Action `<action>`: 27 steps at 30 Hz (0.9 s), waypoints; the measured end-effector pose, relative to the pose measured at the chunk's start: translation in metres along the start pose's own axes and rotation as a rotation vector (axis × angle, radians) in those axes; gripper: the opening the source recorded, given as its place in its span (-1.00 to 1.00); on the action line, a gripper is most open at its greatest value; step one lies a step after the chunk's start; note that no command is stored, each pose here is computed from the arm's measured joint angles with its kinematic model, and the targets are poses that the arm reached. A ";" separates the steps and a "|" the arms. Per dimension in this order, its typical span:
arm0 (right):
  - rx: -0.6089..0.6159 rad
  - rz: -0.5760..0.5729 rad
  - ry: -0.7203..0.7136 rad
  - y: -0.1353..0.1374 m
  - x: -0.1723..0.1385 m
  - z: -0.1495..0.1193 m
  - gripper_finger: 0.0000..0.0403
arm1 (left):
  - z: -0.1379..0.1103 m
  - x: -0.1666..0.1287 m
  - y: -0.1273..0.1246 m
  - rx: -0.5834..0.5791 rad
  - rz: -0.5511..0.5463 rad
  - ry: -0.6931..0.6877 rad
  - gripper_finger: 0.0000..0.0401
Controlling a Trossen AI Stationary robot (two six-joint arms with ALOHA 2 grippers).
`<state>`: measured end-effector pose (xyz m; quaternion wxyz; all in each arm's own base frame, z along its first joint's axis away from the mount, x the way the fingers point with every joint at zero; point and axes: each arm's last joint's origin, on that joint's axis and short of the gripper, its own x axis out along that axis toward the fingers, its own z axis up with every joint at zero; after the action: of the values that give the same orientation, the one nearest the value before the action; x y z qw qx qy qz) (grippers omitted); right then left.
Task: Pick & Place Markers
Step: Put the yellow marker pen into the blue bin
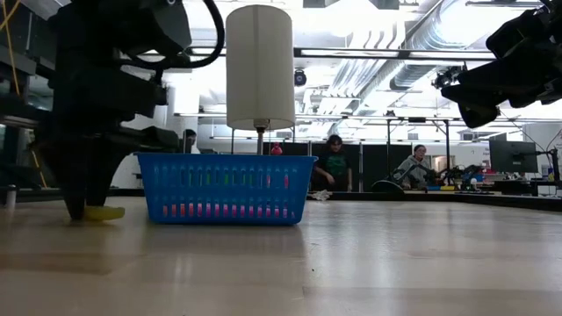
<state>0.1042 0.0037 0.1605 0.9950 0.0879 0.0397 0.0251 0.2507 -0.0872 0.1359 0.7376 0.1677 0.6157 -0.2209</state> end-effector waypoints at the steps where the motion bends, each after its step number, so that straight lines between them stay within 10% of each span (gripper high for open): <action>1: 0.001 0.000 0.000 0.000 0.000 0.000 -0.26 | 0.000 -0.004 0.000 -0.031 0.004 -0.020 -0.86; 27: 0.001 0.000 0.000 0.000 0.000 0.000 -0.26 | 0.001 -0.070 -0.007 -0.510 -0.103 -0.308 -0.87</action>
<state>0.1042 0.0037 0.1605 0.9950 0.0883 0.0396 0.0250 0.2370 -0.0854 0.2053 0.8285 -0.0898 0.5398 -0.1192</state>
